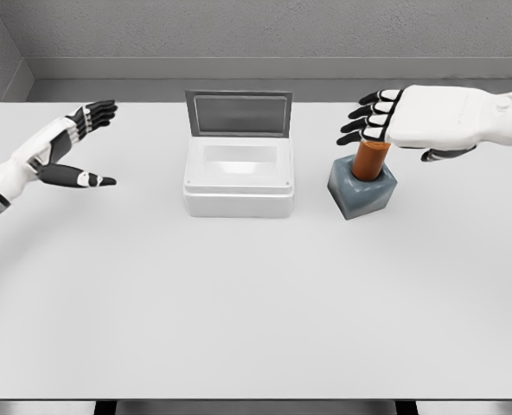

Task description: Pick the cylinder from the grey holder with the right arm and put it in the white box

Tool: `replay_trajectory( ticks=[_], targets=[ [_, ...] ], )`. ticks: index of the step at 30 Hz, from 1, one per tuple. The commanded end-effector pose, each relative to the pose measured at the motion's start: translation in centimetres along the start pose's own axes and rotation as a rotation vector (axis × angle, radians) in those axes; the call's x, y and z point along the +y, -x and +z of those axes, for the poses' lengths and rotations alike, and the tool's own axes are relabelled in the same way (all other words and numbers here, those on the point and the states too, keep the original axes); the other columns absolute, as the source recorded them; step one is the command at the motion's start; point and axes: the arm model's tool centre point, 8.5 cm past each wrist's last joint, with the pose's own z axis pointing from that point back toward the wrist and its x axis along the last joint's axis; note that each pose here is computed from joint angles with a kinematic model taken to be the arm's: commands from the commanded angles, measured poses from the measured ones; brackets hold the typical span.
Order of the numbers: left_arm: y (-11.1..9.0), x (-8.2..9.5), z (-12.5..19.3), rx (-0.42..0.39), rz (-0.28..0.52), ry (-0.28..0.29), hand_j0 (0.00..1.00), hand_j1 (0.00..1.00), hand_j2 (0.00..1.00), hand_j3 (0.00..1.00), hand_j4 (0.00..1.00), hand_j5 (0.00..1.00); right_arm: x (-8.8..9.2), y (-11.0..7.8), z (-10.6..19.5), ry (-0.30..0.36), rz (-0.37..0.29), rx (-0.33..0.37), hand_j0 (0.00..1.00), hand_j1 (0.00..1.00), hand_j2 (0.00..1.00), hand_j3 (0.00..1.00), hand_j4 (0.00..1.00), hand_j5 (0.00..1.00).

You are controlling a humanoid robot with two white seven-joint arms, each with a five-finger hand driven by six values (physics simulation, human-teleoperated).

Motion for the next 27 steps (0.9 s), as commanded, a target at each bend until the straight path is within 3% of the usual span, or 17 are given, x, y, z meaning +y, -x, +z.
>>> replay_trajectory(
  ticks=[1, 4, 6, 14, 27],
  targets=[
    [0.1, 0.4, 0.1, 0.0, 0.018, -0.02, 1.0, 1.0, 1.0, 1.0, 1.0, 1.0, 0.5, -0.1, -0.6, -0.008, -0.011, -0.008, 1.0, 1.0, 1.0, 1.0, 1.0, 1.0],
    [1.1, 1.6, 1.0, 0.025, 0.053, -0.063, 1.0, 1.0, 1.0, 1.0, 1.0, 1.0, 0.8, 0.6, -1.2, -0.003, -0.037, -0.002, 1.0, 1.0, 1.0, 1.0, 1.0, 1.0],
    [1.7, 0.8, 0.4, 0.024, 0.074, -0.04, 1.0, 1.0, 1.0, 1.0, 1.0, 1.0, 1.1, 1.2, -1.9, -0.01, -0.055, 0.0, 1.0, 1.0, 1.0, 1.0, 1.0, 1.0],
    [1.6, 0.2, 0.0, 0.017, 0.078, -0.024, 1.0, 1.0, 1.0, 1.0, 1.0, 1.0, 3.1, 1.8, -3.1, -0.052, -0.095, 0.005, 1.0, 1.0, 1.0, 1.0, 1.0, 1.0],
    [1.6, -0.3, -0.5, 0.009, 0.086, -0.016, 1.0, 1.0, 1.0, 1.0, 1.0, 1.0, 4.0, 3.0, -5.1, -0.056, -0.13, 0.027, 1.0, 1.0, 1.0, 1.0, 1.0, 1.0]
  ],
)
